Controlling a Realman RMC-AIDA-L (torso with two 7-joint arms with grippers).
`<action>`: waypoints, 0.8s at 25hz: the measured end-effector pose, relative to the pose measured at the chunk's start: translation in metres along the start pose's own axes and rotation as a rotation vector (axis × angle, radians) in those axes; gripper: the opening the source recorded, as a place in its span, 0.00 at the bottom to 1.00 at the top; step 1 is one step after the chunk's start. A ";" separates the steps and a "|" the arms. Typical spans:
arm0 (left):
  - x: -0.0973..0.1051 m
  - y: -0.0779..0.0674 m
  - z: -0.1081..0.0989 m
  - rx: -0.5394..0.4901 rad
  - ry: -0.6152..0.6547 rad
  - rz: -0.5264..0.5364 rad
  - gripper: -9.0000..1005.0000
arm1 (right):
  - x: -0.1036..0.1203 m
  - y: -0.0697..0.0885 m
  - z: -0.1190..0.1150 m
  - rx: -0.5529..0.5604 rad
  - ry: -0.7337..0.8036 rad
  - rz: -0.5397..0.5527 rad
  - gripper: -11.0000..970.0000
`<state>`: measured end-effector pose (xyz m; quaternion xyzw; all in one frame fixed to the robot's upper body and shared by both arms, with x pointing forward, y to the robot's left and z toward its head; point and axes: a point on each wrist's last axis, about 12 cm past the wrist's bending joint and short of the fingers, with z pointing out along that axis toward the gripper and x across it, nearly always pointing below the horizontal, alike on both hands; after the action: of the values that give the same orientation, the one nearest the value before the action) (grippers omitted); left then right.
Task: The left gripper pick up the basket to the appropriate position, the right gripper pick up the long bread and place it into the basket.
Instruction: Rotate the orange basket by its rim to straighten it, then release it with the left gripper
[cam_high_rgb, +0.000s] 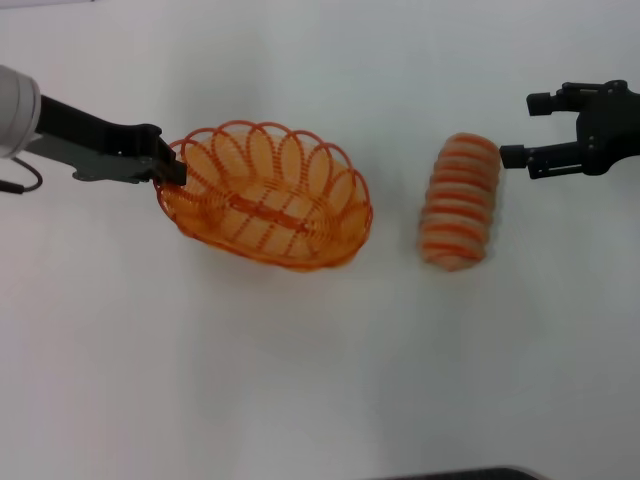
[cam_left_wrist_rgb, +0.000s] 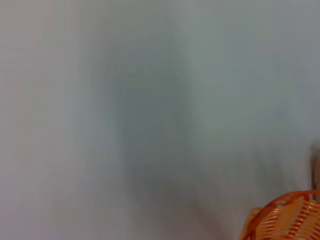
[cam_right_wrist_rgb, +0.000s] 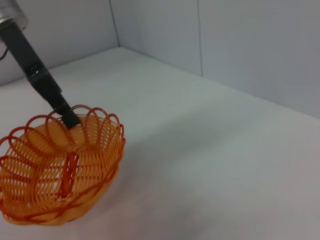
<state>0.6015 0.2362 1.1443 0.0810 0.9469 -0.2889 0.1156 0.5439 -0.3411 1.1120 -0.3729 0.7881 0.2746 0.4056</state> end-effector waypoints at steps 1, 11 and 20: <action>0.002 0.002 0.002 0.006 -0.017 -0.011 0.10 | 0.000 0.000 -0.001 0.006 -0.004 0.003 0.95; 0.027 0.024 0.019 0.078 -0.153 -0.108 0.10 | 0.000 -0.004 -0.007 0.043 -0.050 0.020 0.95; 0.036 0.031 0.036 0.050 -0.188 -0.140 0.10 | 0.000 -0.005 -0.009 0.065 -0.072 0.026 0.95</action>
<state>0.5802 0.2441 1.0896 -0.0098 0.9277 -0.3263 0.1812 0.5442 -0.3510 1.1155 -0.3392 0.7862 0.2674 0.4420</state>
